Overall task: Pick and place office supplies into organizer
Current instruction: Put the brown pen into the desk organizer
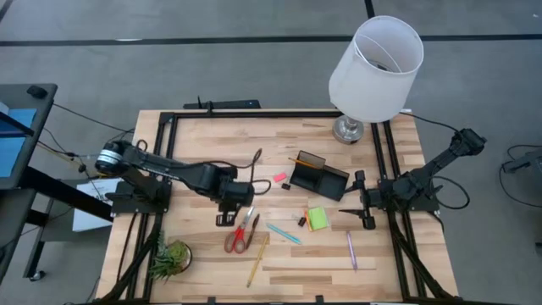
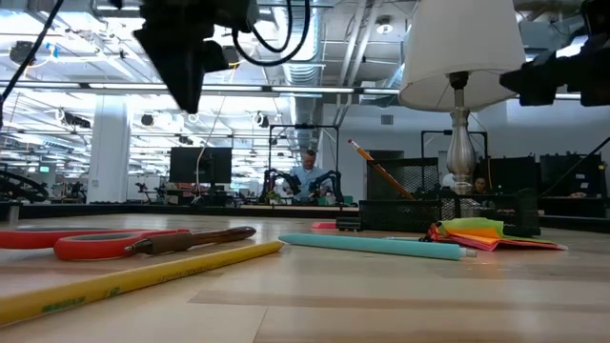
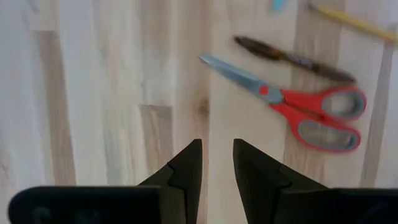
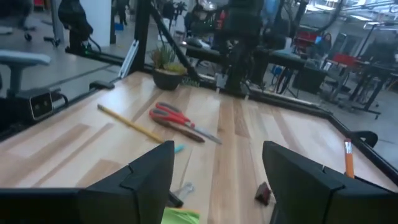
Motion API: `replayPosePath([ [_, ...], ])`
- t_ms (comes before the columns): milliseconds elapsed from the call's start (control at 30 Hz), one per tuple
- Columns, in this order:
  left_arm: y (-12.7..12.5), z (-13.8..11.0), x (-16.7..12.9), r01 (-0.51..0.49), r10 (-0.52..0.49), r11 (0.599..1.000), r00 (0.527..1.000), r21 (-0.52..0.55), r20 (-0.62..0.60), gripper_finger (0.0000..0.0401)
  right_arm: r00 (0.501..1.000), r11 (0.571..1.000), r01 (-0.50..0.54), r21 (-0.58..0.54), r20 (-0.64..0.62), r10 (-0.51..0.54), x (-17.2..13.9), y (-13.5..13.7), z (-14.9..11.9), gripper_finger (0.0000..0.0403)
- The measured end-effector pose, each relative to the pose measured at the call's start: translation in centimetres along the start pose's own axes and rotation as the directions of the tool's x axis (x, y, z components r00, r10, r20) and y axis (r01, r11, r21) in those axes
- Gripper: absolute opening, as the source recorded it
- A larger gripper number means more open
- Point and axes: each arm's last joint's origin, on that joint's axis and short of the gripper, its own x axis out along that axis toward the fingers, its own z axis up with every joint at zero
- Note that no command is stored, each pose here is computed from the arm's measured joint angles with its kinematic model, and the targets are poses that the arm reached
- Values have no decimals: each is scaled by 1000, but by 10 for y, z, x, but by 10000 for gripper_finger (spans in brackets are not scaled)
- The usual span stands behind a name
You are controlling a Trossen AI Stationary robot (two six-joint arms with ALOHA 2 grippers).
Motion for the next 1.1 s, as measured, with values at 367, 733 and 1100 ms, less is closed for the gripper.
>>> replayPosePath([
  [367,-49,-9,-11,21,2,975,995,-221,101,83,1000,997,-1,74,-3,1,0,0,0,240],
  [733,-77,-3,-1,102,-27,892,985,-441,172,83,1000,998,-3,64,-17,4,0,0,-2,240],
  [1100,-102,8,44,93,-44,892,992,-441,119,83,999,999,-6,45,-40,8,0,1,-4,240],
])
